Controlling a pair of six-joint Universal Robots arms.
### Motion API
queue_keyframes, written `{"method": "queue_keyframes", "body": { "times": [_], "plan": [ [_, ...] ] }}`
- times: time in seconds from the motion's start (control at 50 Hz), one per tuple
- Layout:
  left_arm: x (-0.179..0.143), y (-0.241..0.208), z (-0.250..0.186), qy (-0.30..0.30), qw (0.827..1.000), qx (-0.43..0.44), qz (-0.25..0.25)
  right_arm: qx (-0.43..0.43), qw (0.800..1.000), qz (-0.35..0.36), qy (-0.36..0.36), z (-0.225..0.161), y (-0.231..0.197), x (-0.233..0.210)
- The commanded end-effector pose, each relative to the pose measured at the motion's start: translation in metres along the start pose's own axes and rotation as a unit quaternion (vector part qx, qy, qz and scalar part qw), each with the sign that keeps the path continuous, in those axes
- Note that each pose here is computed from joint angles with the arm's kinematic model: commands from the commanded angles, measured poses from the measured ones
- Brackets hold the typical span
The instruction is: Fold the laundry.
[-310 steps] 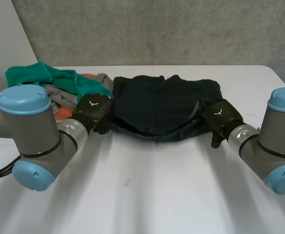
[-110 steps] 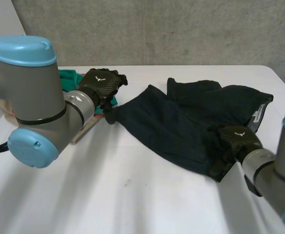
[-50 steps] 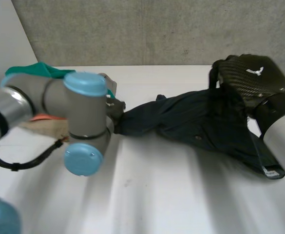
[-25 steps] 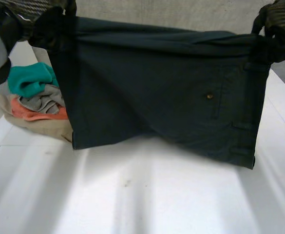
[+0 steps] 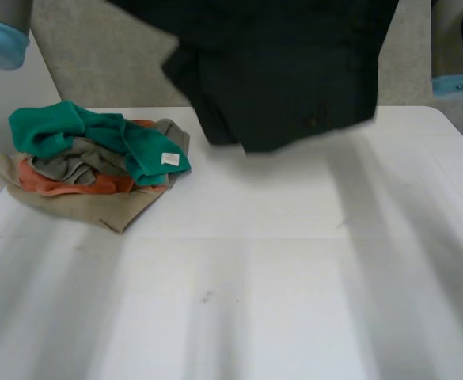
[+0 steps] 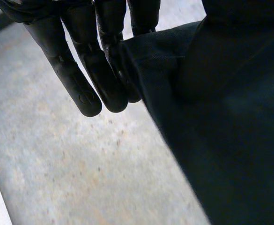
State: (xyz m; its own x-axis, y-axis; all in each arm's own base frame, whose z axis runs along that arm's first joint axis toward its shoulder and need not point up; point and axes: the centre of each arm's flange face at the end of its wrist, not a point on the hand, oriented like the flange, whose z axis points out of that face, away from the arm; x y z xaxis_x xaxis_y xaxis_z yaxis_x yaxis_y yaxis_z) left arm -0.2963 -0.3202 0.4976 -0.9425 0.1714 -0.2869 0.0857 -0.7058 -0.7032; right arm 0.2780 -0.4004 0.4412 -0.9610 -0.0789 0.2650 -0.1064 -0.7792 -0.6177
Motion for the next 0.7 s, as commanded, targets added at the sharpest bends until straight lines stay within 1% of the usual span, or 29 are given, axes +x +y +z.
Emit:
{"method": "queue_keyframes", "body": {
  "times": [0.02, 0.06, 0.08, 0.14, 0.16, 0.22, 0.24, 0.3, 0.32, 0.38, 0.4, 0.44, 0.46, 0.48, 0.5, 0.52, 0.54, 0.56, 0.6, 0.62, 0.64, 0.66, 0.7],
  "plan": [
    [0.006, 0.013, -0.012, 0.012, 0.999, -0.050, -0.010, 0.012, 0.999, 0.021, -0.023, -0.005, 0.002, -0.010],
    [0.007, 0.026, -0.017, 0.013, 0.997, -0.078, -0.007, 0.000, 0.999, 0.022, -0.032, -0.011, 0.008, -0.012],
    [0.009, 0.039, -0.024, 0.016, 0.994, -0.108, -0.005, -0.018, 0.999, 0.023, -0.039, -0.018, 0.017, -0.015],
    [0.015, 0.057, -0.038, 0.028, 0.988, -0.151, 0.000, -0.045, 0.997, 0.023, -0.055, -0.031, 0.034, -0.019],
    [0.021, 0.070, -0.049, 0.040, 0.983, -0.181, -0.001, -0.065, 0.995, 0.024, -0.067, -0.041, 0.046, -0.021],
    [0.031, 0.090, -0.070, 0.061, 0.972, -0.227, 0.000, -0.104, 0.990, 0.026, -0.088, -0.060, 0.067, -0.024],
    [0.041, 0.103, -0.086, 0.081, 0.963, -0.257, -0.001, -0.133, 0.985, 0.026, -0.104, -0.076, 0.081, -0.028],
    [0.055, 0.122, -0.109, 0.111, 0.949, -0.294, -0.002, -0.186, 0.974, 0.025, -0.126, -0.105, 0.103, -0.032],
    [0.066, 0.134, -0.126, 0.132, 0.940, -0.316, -0.002, -0.222, 0.965, 0.021, -0.138, -0.126, 0.116, -0.034],
    [0.080, 0.149, -0.152, 0.163, 0.924, -0.345, 0.000, -0.274, 0.949, 0.009, -0.158, -0.157, 0.132, -0.036],
    [0.088, 0.156, -0.168, 0.181, 0.914, -0.364, 0.003, -0.309, 0.935, 0.000, -0.174, -0.180, 0.138, -0.038],
    [0.094, 0.159, -0.182, 0.199, 0.905, -0.377, 0.009, -0.340, 0.921, -0.009, -0.191, -0.199, 0.138, -0.040],
    [0.100, 0.159, -0.196, 0.219, 0.895, -0.388, 0.017, -0.369, 0.906, -0.017, -0.207, -0.216, 0.134, -0.039],
    [0.102, 0.159, -0.203, 0.227, 0.890, -0.394, 0.020, -0.381, 0.899, -0.022, -0.214, -0.223, 0.131, -0.038],
    [0.104, 0.158, -0.208, 0.236, 0.887, -0.396, 0.025, -0.392, 0.892, -0.027, -0.223, -0.230, 0.127, -0.037],
    [0.107, 0.154, -0.218, 0.251, 0.880, -0.402, 0.037, -0.417, 0.877, -0.039, -0.237, -0.241, 0.118, -0.034],
    [0.108, 0.151, -0.223, 0.260, 0.875, -0.405, 0.045, -0.426, 0.870, -0.041, -0.243, -0.246, 0.113, -0.032],
    [0.107, 0.143, -0.233, 0.276, 0.867, -0.411, 0.056, -0.446, 0.857, -0.048, -0.254, -0.253, 0.101, -0.025],
    [0.105, 0.133, -0.244, 0.295, 0.856, -0.418, 0.072, -0.459, 0.846, -0.056, -0.265, -0.257, 0.086, -0.019],
    [0.102, 0.121, -0.254, 0.316, 0.844, -0.425, 0.090, -0.477, 0.833, -0.060, -0.274, -0.262, 0.072, -0.013],
    [0.099, 0.115, -0.259, 0.326, 0.837, -0.429, 0.098, -0.486, 0.825, -0.062, -0.280, -0.265, 0.064, -0.009],
    [0.094, 0.103, -0.271, 0.350, 0.820, -0.439, 0.116, -0.504, 0.811, -0.065, -0.291, -0.270, 0.049, -0.003],
    [0.089, 0.089, -0.284, 0.376, 0.799, -0.450, 0.132, -0.521, 0.795, -0.071, -0.304, -0.275, 0.035, 0.004]
  ]
}}
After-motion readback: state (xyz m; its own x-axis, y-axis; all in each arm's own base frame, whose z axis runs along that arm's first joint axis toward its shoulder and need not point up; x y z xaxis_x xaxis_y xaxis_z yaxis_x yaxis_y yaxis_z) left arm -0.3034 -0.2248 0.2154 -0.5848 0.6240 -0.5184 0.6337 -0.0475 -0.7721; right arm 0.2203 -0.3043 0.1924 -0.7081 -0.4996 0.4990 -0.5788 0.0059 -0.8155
